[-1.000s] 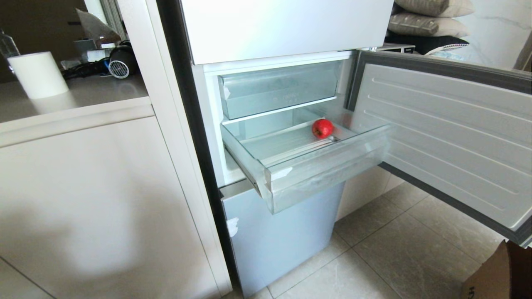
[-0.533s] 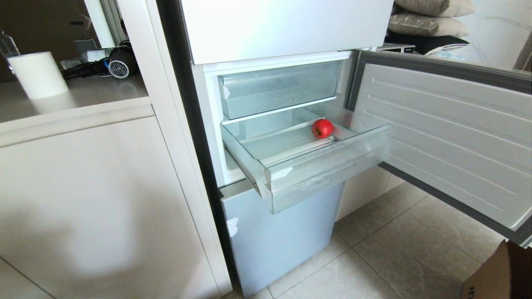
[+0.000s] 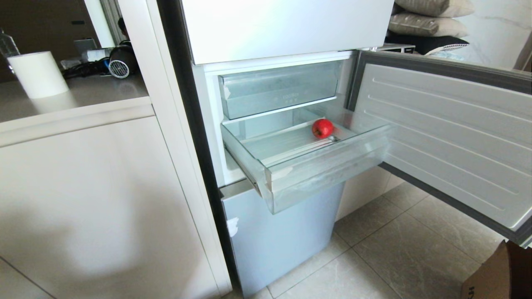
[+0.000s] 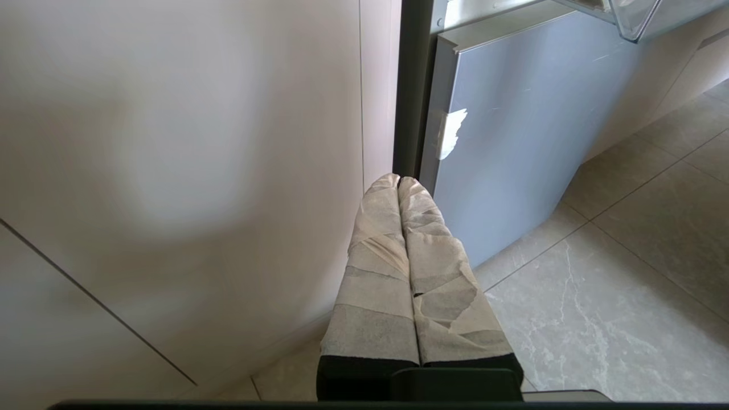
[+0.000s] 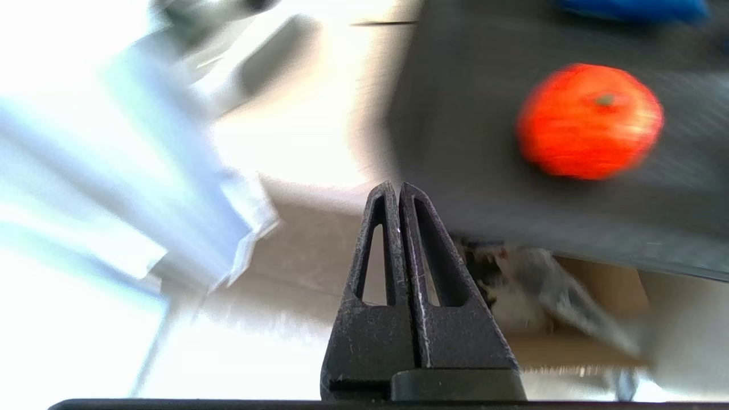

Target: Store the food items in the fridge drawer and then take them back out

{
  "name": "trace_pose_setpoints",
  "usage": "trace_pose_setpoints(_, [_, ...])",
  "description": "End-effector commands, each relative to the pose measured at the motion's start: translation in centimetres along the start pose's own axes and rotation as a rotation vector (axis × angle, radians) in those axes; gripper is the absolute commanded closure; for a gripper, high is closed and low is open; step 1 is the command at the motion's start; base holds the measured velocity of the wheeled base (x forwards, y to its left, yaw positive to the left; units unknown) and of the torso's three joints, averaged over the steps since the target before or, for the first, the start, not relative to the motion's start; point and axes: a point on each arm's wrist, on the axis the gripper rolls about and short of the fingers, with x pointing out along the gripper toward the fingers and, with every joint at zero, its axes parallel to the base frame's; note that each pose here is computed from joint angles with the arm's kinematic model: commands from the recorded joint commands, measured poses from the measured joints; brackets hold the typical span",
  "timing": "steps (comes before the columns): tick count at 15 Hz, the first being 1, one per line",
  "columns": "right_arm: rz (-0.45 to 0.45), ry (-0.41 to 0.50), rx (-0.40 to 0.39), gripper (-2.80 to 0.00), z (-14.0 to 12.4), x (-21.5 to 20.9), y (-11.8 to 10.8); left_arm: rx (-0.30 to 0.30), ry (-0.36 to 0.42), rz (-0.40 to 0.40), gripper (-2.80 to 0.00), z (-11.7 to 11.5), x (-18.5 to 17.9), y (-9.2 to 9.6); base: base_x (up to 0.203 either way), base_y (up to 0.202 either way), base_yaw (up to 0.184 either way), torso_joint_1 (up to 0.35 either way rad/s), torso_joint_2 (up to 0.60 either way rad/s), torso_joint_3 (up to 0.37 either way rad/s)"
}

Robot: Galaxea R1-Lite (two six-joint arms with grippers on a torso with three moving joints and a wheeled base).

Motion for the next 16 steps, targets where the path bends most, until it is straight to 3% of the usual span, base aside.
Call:
trace_pose_setpoints(1, [0.105, -0.089, -0.11, 0.0, -0.4, -4.5, 3.5, -0.001, 0.002, 0.001, 0.0, 0.0, 0.0, 0.0, 0.0, 0.0, 0.0, 0.0, 0.0, 0.0])
trace_pose_setpoints(4, [0.349, -0.083, -0.172, 0.0, -2.5, -6.3, 6.3, 0.001, 0.002, 0.001, 0.0, 0.0, 0.0, 0.0, 0.0, 0.0, 0.0, 0.0, 0.0, 0.0])
trace_pose_setpoints(6, [0.429, -0.059, -0.187, 0.0, -3.4, -6.3, 7.4, 0.001, 0.004, 0.001, 0.0, 0.0, 0.0, 0.0, 0.0, 0.0, 0.0, 0.0, 0.0, 0.0])
trace_pose_setpoints(10, [0.506, -0.003, -0.195, 0.0, -4.9, -6.1, 8.4, 0.001, 0.002, 0.001, 0.0, 0.0, 0.0, 0.0, 0.0, 0.0, 0.0, 0.0, 0.0, 0.0])
trace_pose_setpoints(16, [0.528, 0.032, -0.233, 0.0, -5.8, -5.7, 8.9, 0.001, 0.002, 0.001, 0.0, 0.0, 0.0, 0.0, 0.0, 0.0, 0.0, 0.0, 0.0, 0.0])
